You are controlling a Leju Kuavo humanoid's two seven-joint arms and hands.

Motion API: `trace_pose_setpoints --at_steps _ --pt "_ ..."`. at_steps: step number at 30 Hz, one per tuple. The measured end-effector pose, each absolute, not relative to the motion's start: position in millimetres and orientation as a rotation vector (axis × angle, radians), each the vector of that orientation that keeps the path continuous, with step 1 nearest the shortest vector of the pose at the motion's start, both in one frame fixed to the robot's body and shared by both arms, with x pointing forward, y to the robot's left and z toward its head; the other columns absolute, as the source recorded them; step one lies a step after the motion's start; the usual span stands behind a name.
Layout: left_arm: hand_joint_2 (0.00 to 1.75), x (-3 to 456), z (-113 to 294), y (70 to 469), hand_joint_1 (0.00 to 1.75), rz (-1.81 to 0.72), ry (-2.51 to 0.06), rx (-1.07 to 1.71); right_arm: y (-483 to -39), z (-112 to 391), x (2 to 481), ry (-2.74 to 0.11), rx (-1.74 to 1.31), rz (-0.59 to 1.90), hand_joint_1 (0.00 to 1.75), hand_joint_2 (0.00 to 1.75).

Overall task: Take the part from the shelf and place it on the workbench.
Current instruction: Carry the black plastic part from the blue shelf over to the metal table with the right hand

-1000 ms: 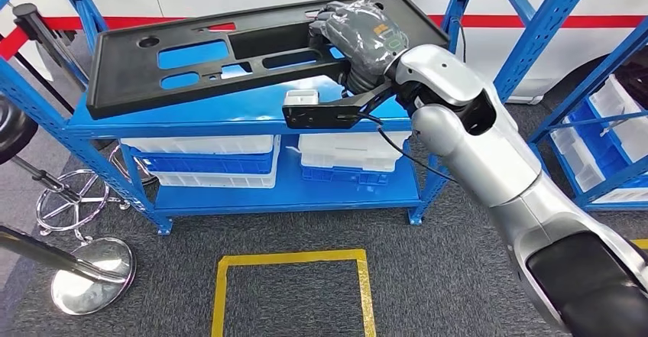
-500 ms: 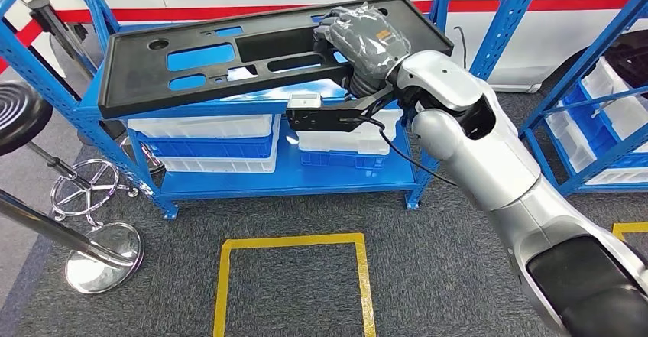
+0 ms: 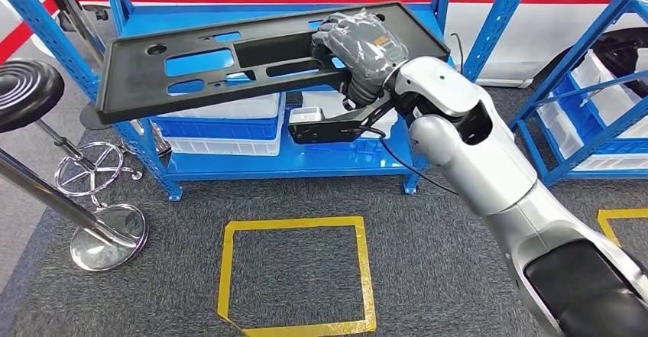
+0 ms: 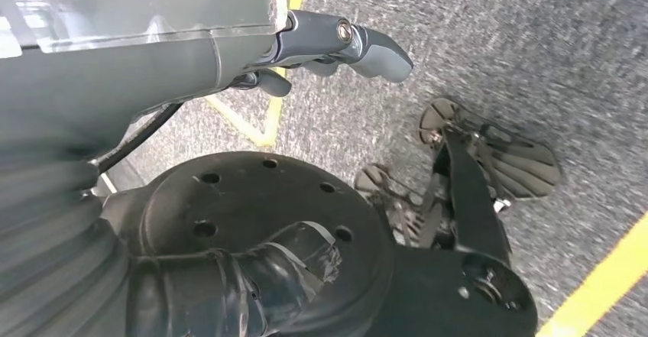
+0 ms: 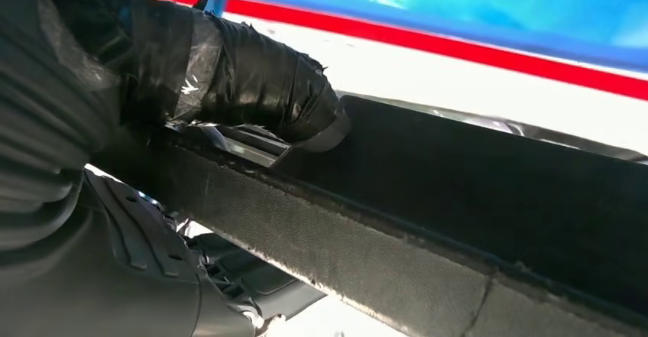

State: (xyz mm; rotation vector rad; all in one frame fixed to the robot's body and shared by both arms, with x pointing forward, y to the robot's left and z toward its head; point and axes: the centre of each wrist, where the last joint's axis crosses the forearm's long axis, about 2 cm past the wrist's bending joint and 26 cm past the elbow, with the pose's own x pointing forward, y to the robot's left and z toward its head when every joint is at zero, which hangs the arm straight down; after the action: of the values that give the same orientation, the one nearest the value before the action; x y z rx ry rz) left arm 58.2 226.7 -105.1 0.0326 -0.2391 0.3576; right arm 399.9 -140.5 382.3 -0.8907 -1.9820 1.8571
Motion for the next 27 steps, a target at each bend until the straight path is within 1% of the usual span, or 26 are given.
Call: trace_pose_setpoints --at_steps 7,21,27 --pt "1.75 57.6 -105.2 226.3 0.00 0.360 -0.231 0.026 -140.3 384.1 400.1 -1.987 -0.892 1.852 1.75 1.75" --pt "1.75 58.4 -105.3 227.9 0.00 0.341 -0.244 0.015 -122.8 385.0 407.8 -1.913 -0.910 1.892 1.75 1.75" --pt "1.75 59.0 -105.1 227.1 0.00 0.320 -0.248 0.010 -118.3 390.7 415.9 -1.851 -1.007 1.908 1.75 1.75"
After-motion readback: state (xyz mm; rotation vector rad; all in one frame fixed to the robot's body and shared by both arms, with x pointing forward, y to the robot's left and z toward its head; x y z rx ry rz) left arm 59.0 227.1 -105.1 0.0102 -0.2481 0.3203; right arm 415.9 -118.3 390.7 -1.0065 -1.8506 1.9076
